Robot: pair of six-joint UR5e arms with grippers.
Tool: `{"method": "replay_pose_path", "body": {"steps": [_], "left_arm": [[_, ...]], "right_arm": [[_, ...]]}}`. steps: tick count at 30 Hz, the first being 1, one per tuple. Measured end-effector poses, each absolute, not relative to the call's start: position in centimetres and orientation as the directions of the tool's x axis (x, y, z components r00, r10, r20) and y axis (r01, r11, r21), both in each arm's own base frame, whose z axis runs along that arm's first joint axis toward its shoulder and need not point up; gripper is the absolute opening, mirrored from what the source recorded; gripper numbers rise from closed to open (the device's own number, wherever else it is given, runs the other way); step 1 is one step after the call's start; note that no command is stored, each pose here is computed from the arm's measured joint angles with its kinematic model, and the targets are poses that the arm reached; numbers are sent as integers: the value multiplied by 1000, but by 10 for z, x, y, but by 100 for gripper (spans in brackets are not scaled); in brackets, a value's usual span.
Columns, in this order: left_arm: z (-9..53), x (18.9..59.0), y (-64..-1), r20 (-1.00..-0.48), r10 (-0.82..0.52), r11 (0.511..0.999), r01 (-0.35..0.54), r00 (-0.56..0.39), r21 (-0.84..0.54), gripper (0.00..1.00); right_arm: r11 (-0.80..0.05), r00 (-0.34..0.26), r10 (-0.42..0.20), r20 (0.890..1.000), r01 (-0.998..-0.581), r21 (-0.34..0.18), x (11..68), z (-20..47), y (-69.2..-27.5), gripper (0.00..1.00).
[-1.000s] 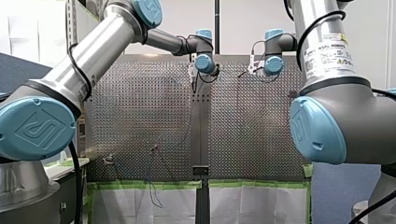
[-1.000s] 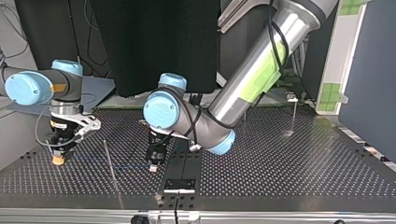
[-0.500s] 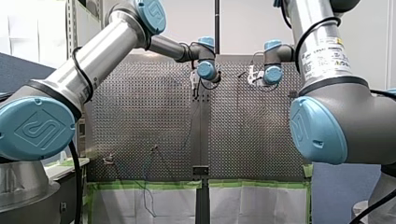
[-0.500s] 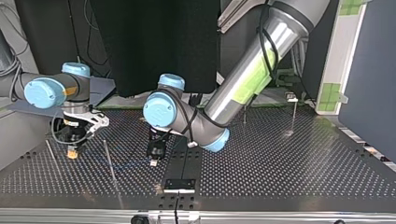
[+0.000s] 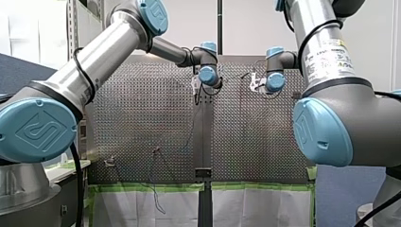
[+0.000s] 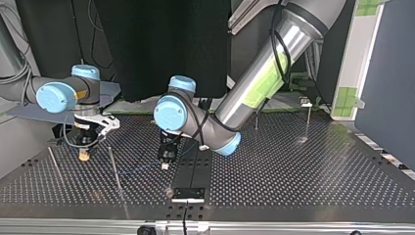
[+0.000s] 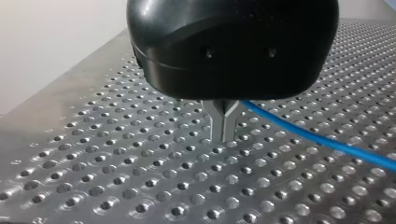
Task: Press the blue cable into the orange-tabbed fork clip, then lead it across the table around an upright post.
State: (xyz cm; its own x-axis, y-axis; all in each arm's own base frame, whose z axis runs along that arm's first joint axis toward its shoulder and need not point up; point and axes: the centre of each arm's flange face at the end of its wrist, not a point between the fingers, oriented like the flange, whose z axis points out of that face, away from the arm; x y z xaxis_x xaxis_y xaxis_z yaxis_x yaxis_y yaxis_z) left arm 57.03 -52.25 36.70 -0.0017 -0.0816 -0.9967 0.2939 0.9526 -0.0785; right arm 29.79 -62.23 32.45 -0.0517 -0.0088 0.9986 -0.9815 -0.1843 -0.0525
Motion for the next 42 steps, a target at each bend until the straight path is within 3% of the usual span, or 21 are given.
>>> {"method": "replay_pose_path", "body": {"steps": [5,7,8,9,10,11,13,18,19,20,21,42], "left_arm": [[364,571,-521,-997,-82,953,292,-4,-79,5],[364,571,-521,-997,-82,953,291,-3,-79,33],[364,571,-521,-997,-81,954,290,-3,-78,33],[364,571,-521,-997,-80,954,289,-3,-77,55],[364,571,-521,-997,-79,955,286,-2,-76,65],[364,571,-521,-997,-76,957,281,-1,-73,65],[364,571,-520,-998,-69,960,272,1,-67,79],[364,569,-520,-998,-61,964,259,1,-58,82],[364,569,-520,-998,-60,964,261,1,-57,89],[363,569,-521,-998,-59,962,266,1,-56,89],[364,569,-521,-998,-58,961,271,0,-56,100],[358,563,-520,-998,-34,951,305,-62,-51,100]], "right_arm": [[-187,-47,-27,999,-981,-51,300,312,-624,0],[-187,-46,-30,998,-981,-51,300,310,-624,0],[-187,-46,-32,998,-981,-51,300,308,-625,0],[-186,-45,-32,998,-981,-51,300,308,-625,0],[-186,-45,-33,998,-981,-51,300,307,-625,0],[-186,-45,-34,998,-981,-51,299,306,-626,0],[-186,-44,-36,998,-981,-50,299,305,-626,0],[-185,-43,-40,998,-981,-50,300,301,-627,0],[-186,-43,-40,998,-981,-50,300,301,-627,0],[-186,-43,-41,998,-981,-50,301,300,-627,0],[-186,-43,-41,998,-981,-50,301,300,-627,0],[-181,-39,-59,997,-982,-49,299,286,-627,0]]}}
